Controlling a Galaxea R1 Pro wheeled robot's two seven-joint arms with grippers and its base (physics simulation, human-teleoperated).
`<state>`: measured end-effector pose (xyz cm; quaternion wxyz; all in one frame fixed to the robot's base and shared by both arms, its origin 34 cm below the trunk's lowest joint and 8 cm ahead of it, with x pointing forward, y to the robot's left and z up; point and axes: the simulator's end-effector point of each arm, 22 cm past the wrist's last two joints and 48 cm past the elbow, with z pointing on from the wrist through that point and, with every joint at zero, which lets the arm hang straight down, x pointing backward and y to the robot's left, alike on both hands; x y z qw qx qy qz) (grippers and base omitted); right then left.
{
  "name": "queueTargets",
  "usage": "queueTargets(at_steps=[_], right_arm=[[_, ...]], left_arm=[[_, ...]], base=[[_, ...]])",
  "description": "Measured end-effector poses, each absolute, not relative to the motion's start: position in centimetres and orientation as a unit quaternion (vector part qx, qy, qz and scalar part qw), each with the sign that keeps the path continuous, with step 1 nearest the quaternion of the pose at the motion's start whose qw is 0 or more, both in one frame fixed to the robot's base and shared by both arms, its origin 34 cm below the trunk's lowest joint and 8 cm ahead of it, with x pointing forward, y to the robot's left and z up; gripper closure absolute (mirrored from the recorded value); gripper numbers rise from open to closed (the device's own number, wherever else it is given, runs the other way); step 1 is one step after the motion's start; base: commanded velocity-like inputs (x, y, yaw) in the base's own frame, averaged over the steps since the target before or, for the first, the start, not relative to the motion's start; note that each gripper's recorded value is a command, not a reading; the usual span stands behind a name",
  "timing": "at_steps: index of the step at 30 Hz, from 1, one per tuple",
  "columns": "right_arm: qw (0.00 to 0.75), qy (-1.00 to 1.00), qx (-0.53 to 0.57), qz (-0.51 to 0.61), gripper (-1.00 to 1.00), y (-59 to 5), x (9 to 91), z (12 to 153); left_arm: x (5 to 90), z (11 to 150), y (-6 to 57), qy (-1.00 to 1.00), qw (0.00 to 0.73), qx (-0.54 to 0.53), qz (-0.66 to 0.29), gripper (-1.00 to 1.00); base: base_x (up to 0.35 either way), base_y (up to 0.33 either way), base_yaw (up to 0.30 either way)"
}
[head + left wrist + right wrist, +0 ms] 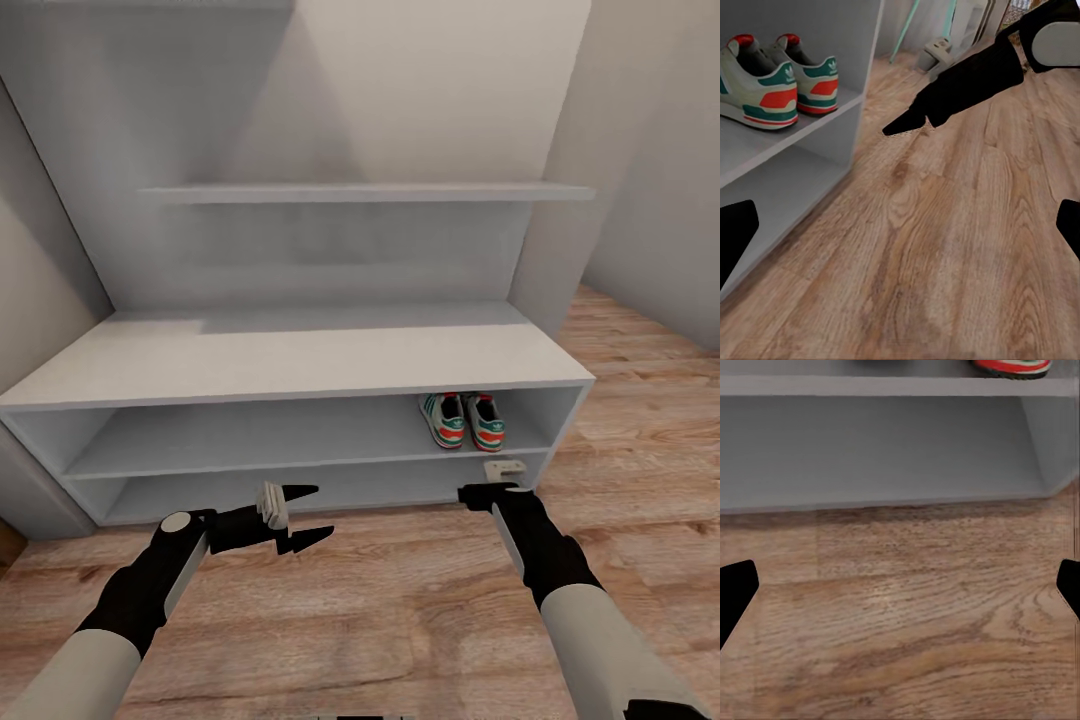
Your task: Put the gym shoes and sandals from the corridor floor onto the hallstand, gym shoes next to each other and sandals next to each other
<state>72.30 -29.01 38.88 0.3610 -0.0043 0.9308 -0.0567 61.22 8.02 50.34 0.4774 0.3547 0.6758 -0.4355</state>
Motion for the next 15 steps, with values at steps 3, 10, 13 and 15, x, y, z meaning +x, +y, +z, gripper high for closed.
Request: queueTargets(at_steps=[3,10,13,15], right_arm=[[0.364,0.930,-0.001,-0.057,-1.00,-29.2,72.4,39.2],[0.368,0.928,0.007,-0.056,-1.00,-29.6,72.5,39.6],[0.368,0.928,0.021,-0.055,-1.00,-30.3,72.5,39.7],[0.368,0.928,0.030,-0.054,-1.00,-30.8,72.4,39.8]], left_arm=[[61.2,50.4,8.0,0.675,0.478,0.355,-0.435,-1.00],[61.2,50.6,8.1,0.674,0.479,0.356,-0.434,-1.00],[61.2,50.7,8.1,0.674,0.480,0.357,-0.434,-1.00],[61.2,50.8,8.1,0.674,0.480,0.357,-0.433,-1.00]], base=[[0.000,0.000,-0.233],[0.000,0.000,-0.272],[0.000,0.000,-0.283],[0.000,0.000,-0.285]])
